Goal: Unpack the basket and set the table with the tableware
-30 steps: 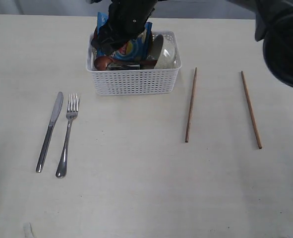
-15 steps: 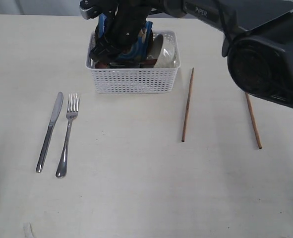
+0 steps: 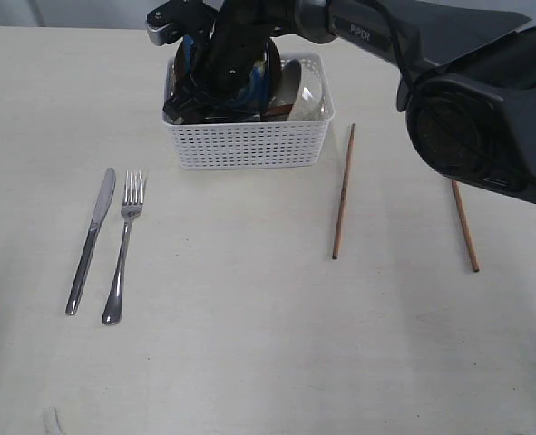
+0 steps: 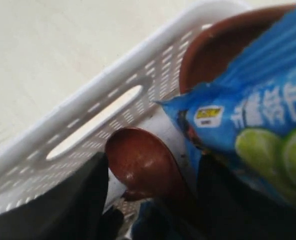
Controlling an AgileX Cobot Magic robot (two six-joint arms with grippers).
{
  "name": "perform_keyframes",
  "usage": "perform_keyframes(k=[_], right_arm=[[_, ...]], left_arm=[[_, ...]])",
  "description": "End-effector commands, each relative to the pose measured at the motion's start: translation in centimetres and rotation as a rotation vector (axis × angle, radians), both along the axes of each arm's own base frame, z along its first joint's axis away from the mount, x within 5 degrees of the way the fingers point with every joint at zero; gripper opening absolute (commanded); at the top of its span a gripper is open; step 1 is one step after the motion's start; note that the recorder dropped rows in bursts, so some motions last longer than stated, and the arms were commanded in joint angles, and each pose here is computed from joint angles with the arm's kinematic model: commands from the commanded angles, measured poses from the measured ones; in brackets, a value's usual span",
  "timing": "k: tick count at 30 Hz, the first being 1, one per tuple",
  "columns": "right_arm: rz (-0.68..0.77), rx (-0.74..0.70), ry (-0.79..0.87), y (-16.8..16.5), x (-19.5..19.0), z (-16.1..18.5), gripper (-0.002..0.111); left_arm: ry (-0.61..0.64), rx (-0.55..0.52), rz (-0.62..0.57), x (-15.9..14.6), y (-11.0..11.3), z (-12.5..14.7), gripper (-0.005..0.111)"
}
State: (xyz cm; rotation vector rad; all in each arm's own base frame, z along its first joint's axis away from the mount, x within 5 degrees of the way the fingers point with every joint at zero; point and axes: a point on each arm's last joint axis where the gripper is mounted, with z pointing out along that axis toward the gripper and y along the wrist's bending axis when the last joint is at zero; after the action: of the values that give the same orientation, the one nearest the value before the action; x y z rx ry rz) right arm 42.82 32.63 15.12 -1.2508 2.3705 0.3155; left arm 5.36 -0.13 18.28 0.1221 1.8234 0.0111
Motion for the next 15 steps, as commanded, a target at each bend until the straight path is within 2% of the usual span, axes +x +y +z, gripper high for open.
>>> perform_keyframes(k=[1, 6, 9, 15], right_arm=[[0.015, -0.005, -0.038, -0.4, 0.1, 3.3, 0.052], [0.026, 0.054, -0.12, -0.6, -0.3, 9.5, 0.052], [0.027, 0.065, -0.174, -1.1, -0.7, 12.1, 0.052], [0.011, -0.071, -0.262, -3.2, -0.1, 13.5, 0.052]], left_arm=[[0.0, -0.005, -0.006, 0.0, 0.0, -0.1, 0.0], [0.0, -0.005, -0.006, 0.0, 0.0, -0.1, 0.0], [0.0, -0.005, -0.006, 0.0, 0.0, -0.1, 0.0], [0.0, -0.005, -0.006, 0.0, 0.0, -0.1, 0.0]])
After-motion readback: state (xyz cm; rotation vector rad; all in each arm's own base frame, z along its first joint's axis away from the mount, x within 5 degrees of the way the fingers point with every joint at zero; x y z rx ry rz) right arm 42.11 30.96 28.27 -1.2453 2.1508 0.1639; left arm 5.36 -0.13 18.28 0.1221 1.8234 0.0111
